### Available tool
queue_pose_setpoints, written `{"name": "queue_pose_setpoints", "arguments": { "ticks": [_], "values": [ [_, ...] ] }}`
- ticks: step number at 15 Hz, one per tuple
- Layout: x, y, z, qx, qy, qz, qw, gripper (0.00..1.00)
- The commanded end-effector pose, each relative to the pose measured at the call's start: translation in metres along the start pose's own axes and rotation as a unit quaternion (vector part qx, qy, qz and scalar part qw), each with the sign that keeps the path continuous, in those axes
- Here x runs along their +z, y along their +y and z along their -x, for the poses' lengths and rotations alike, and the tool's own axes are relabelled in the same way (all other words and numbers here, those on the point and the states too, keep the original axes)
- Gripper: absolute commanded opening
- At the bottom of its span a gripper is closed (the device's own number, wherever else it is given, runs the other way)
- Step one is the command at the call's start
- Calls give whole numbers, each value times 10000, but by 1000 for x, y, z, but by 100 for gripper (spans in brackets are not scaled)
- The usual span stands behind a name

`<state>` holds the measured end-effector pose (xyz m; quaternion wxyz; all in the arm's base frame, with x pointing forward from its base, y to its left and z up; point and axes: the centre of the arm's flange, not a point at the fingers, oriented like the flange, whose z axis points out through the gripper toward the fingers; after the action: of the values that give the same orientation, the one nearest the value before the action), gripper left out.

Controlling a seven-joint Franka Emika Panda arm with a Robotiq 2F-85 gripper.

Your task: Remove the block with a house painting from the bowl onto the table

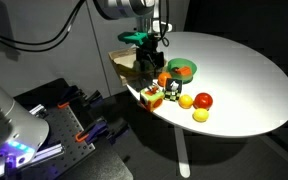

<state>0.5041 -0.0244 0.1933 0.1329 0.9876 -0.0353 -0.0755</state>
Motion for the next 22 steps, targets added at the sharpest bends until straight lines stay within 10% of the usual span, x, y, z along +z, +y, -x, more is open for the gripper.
{"name": "queue_pose_setpoints", "arguments": {
  "ticks": [1,14,22],
  "values": [
    [-19,-7,-14,225,92,-355,9991,100],
    [-84,-41,-54,-164,436,-1607,9859,100],
    [-128,-63,-59,-847,339,-1515,9842,100]
  ]
}}
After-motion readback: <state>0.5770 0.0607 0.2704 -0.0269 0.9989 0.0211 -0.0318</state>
